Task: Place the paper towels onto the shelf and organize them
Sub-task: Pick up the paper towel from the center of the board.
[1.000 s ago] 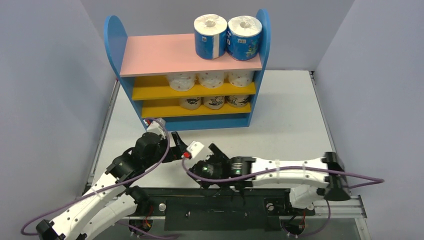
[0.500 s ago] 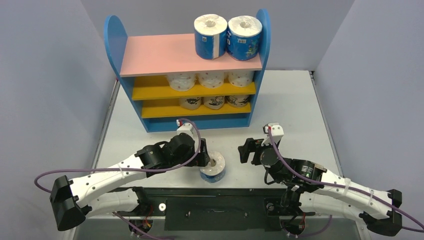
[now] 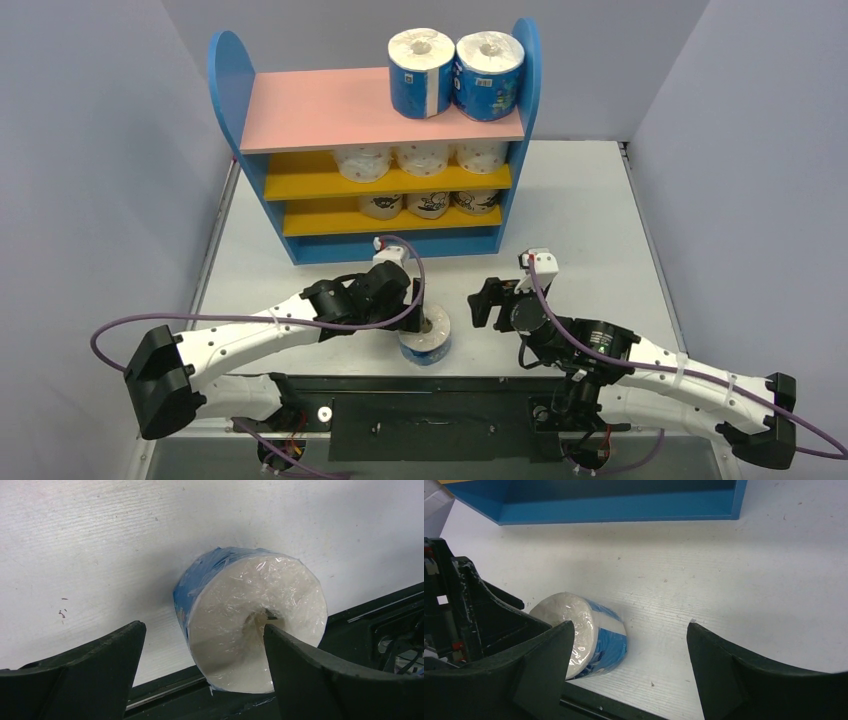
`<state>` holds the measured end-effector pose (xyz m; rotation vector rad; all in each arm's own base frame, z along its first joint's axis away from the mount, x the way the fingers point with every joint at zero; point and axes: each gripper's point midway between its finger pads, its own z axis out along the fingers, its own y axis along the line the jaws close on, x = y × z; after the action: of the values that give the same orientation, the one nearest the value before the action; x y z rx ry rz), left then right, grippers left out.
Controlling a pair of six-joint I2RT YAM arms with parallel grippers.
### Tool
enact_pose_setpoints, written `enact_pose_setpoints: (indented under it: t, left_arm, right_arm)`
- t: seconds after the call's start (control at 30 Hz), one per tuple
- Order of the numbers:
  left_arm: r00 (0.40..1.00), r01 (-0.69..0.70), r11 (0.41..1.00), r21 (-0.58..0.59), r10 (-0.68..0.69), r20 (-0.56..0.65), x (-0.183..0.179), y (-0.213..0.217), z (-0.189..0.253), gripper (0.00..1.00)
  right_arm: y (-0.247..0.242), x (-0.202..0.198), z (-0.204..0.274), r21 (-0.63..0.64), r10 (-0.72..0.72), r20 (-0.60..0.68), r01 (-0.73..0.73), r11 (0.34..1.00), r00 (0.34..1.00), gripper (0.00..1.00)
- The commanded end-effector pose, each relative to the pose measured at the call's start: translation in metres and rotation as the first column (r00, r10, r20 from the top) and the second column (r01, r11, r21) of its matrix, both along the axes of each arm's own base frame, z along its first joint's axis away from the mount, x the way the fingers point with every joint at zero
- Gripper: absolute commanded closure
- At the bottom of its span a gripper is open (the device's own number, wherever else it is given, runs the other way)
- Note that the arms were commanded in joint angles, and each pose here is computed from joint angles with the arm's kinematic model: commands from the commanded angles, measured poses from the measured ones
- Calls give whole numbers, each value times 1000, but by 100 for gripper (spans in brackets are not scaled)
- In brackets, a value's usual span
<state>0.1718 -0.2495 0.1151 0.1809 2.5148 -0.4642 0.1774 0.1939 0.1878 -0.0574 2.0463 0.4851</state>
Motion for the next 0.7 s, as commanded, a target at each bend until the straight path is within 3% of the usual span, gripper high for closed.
enact_pose_setpoints:
  t: [0.0,0.27,0.43,0.53,0.67]
  left_arm:
    - [999,46,999,-5,-46,10,1,-9,3,15]
    - [996,81,997,9,-81,-38,-3,-17,-20,32]
    - [996,79,997,5,-79,-29,-5,-12,-15,63]
    - [998,61,998,-17,-61,22,-2,-6,15,86]
    - [987,26,997,-72,-14,159,6,14,96,98]
  right_arm:
    - [1,3,8,54,-21,20,20,998,1000,22]
    - [2,3,4,64,-24,12,23,998,1000,23]
    - [-2,4,9,63,-33,23,31,998,999,23]
    - [-3,5,16,69,-36,35,34,997,999,23]
    - [-4,5,24,80,-40,51,36,996,998,23]
